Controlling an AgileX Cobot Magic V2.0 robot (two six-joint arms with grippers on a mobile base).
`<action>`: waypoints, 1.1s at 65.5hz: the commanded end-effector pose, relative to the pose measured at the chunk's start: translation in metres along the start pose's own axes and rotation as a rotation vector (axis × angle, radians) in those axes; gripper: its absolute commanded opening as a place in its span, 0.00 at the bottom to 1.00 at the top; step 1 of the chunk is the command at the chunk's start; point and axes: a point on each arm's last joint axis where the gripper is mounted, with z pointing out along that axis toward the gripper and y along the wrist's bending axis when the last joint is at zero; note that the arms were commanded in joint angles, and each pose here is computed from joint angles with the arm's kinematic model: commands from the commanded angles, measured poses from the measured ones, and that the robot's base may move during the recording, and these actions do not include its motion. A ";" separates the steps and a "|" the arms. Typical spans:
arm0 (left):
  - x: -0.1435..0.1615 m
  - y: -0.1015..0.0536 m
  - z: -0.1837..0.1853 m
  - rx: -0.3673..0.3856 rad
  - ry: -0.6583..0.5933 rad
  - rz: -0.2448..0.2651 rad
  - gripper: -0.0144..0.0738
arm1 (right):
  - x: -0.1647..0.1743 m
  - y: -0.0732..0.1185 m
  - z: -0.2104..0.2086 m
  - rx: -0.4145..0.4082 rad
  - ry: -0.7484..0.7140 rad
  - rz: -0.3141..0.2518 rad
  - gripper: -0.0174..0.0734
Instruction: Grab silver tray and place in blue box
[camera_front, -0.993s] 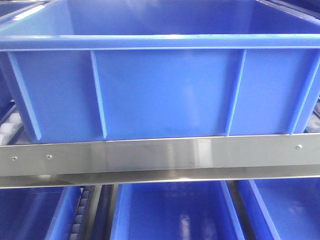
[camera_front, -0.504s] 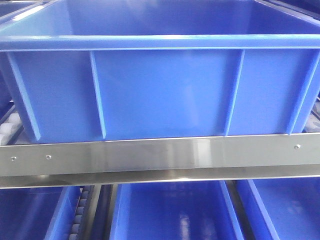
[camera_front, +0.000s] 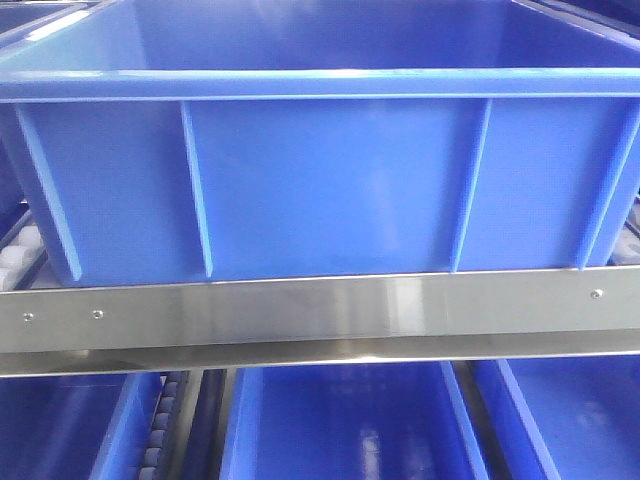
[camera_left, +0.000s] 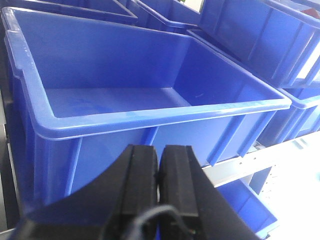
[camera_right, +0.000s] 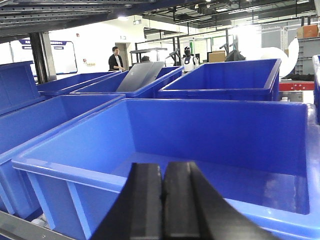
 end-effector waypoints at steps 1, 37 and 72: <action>-0.017 -0.004 -0.001 0.031 -0.103 -0.009 0.16 | -0.017 0.003 0.001 -0.024 -0.112 -0.025 0.25; -0.017 -0.004 -0.001 0.031 -0.103 -0.009 0.16 | 0.040 -0.012 -0.030 0.129 0.025 -0.050 0.25; -0.017 -0.004 -0.001 0.031 -0.103 -0.009 0.16 | 0.046 -0.023 -0.044 0.358 -0.029 -0.111 0.25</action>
